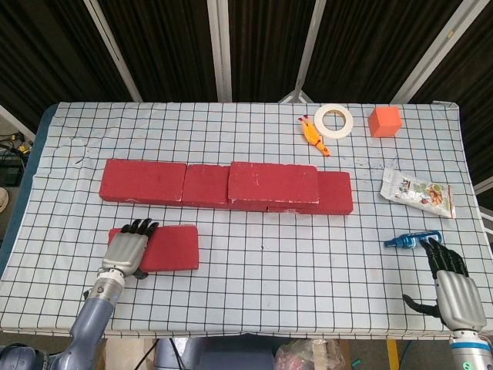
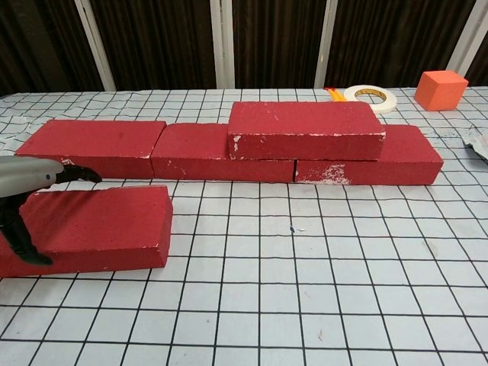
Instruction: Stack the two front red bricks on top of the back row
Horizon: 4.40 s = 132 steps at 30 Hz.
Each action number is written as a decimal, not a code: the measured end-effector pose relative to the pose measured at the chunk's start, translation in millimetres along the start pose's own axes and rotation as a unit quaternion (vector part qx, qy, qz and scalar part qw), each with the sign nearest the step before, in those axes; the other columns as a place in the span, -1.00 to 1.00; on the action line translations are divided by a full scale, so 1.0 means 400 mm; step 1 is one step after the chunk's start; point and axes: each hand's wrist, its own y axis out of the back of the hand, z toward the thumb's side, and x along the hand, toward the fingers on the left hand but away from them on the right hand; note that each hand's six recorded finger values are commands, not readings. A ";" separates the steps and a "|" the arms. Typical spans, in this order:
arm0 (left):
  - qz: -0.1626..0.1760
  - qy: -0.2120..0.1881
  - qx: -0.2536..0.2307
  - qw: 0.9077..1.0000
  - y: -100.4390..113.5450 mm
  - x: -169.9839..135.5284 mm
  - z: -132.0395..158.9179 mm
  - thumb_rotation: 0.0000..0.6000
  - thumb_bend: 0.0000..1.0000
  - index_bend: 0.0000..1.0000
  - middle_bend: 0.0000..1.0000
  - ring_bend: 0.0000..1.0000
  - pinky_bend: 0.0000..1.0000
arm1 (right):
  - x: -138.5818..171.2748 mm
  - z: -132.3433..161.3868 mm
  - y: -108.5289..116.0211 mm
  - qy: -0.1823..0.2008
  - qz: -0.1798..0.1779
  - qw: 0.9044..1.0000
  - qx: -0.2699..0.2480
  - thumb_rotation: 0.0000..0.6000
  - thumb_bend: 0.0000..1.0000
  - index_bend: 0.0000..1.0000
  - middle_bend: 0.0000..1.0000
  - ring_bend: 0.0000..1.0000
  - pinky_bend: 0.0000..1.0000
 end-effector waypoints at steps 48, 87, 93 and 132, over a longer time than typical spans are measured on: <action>0.004 -0.026 0.031 0.999 0.129 -0.025 0.032 1.00 -1.00 -0.82 -0.32 -0.55 -0.49 | -0.005 -0.013 0.002 -0.019 -0.003 1.000 0.004 1.00 -0.63 -0.91 -1.00 -1.00 -1.00; 0.065 0.007 0.119 0.991 0.500 0.189 0.030 1.00 -1.00 -0.80 -0.38 -0.55 -0.58 | -0.059 -0.055 -0.011 -0.099 -0.013 0.995 0.026 1.00 -0.63 -0.91 -1.00 -1.00 -1.00; 0.058 0.007 0.119 0.991 0.500 0.225 0.022 1.00 -1.00 -0.80 -0.42 -0.55 -0.61 | -0.063 -0.061 -0.010 -0.114 -0.019 0.993 0.028 1.00 -0.63 -0.91 -1.00 -1.00 -1.00; 0.039 -0.015 0.116 0.992 0.431 0.345 0.109 1.00 -1.00 -0.80 -0.50 -0.61 -0.71 | -0.079 -0.081 -0.008 -0.135 -0.022 0.990 0.031 1.00 -0.63 -0.91 -1.00 -1.00 -1.00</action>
